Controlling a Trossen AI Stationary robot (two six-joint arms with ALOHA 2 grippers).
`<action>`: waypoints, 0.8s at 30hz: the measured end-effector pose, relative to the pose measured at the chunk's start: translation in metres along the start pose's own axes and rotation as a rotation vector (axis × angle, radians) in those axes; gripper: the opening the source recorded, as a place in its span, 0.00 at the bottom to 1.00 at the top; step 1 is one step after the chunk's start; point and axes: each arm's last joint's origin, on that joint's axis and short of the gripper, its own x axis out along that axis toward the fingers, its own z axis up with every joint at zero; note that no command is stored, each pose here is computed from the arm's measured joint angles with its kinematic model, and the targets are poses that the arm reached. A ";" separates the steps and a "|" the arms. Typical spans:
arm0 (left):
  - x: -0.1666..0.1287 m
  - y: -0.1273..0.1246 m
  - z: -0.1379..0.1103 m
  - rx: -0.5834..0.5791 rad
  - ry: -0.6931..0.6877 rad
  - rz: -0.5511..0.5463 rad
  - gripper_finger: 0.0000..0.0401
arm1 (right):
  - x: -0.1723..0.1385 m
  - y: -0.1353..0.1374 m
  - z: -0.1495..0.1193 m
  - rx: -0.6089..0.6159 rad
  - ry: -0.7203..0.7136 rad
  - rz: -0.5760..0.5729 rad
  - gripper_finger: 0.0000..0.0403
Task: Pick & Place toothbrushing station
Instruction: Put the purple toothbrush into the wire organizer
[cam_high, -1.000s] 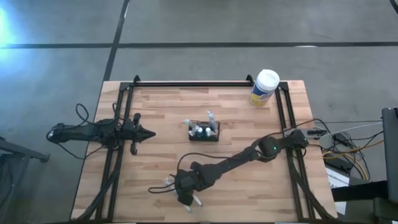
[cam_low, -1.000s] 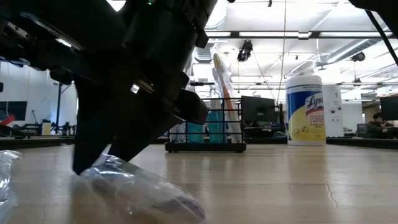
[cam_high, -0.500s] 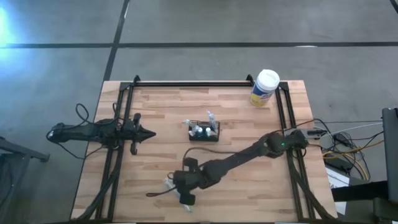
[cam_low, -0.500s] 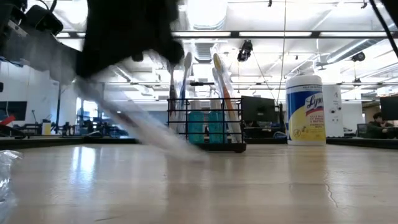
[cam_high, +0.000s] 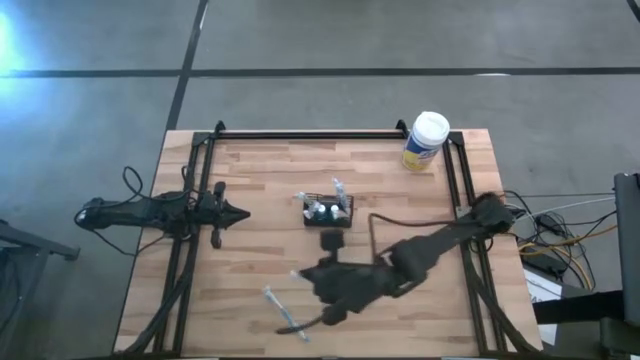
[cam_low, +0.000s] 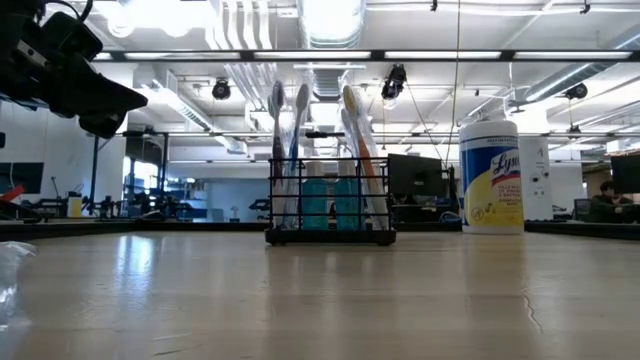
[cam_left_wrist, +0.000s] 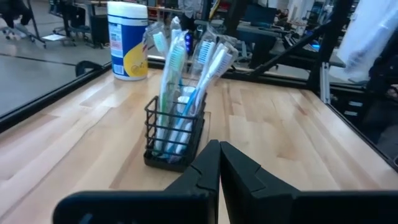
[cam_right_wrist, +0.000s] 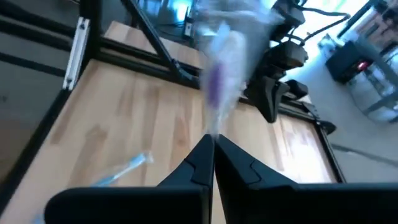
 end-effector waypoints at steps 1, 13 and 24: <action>0.000 0.000 0.000 0.000 0.000 0.006 0.03 | -0.008 0.000 -0.003 -0.010 -0.007 -0.004 0.02; 0.000 0.001 0.000 0.017 -0.004 0.034 0.03 | -0.084 -0.040 -0.099 0.070 -0.311 0.002 0.02; 0.000 0.001 0.001 0.017 -0.009 0.034 0.03 | -0.110 -0.072 -0.222 0.179 -0.536 -0.060 0.02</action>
